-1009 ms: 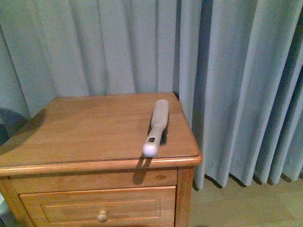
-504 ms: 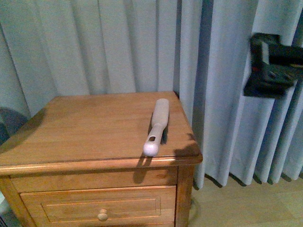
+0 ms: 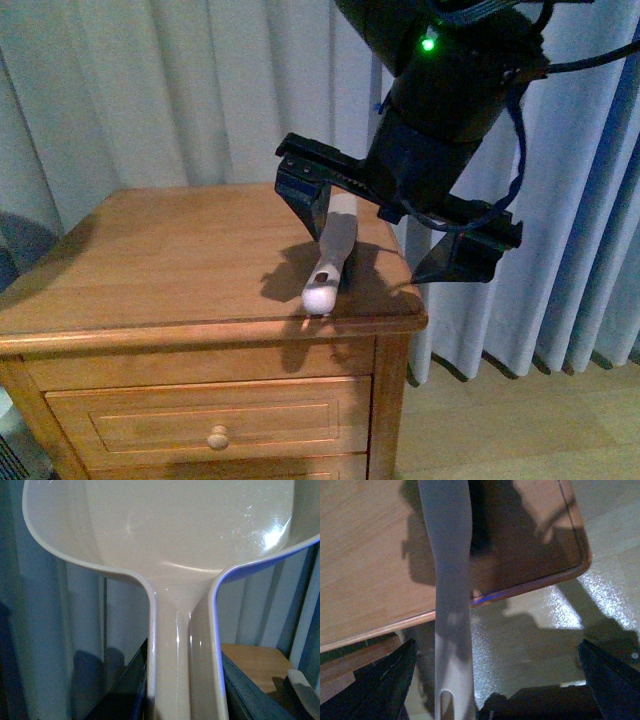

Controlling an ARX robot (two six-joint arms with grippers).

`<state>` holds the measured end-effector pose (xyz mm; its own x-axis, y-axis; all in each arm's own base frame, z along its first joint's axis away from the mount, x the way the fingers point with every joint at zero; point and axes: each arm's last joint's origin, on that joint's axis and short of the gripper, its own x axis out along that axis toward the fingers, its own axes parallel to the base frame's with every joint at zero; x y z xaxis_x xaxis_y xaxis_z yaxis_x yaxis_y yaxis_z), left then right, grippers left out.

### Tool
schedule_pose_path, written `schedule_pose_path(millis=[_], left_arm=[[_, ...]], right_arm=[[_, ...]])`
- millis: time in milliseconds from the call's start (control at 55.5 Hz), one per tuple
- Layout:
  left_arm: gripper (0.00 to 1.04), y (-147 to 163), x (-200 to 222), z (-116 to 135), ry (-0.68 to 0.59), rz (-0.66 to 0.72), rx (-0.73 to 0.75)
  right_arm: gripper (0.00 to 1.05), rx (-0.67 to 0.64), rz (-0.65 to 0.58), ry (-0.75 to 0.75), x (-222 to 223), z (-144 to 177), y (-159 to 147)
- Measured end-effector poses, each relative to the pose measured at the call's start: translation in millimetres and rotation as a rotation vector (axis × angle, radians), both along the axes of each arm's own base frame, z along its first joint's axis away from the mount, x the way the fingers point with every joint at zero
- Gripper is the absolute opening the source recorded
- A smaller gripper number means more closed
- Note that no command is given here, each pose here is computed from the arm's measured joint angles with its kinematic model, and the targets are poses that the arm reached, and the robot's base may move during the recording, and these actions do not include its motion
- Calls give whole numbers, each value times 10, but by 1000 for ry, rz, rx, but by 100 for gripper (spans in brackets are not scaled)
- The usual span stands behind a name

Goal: Clean up trash

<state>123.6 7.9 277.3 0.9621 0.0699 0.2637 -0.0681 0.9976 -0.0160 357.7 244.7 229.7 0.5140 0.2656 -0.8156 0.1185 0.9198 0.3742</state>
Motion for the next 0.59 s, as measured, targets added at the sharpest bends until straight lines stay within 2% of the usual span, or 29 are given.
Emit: schedule_pose_path(millis=[252,594], left_arm=[[27,0,0,0,0,0,0],[27,0,0,0,0,0,0]], right_arm=[[97,12,-26,25,152,-130,156],[97,20,14,62,250,-331,387]])
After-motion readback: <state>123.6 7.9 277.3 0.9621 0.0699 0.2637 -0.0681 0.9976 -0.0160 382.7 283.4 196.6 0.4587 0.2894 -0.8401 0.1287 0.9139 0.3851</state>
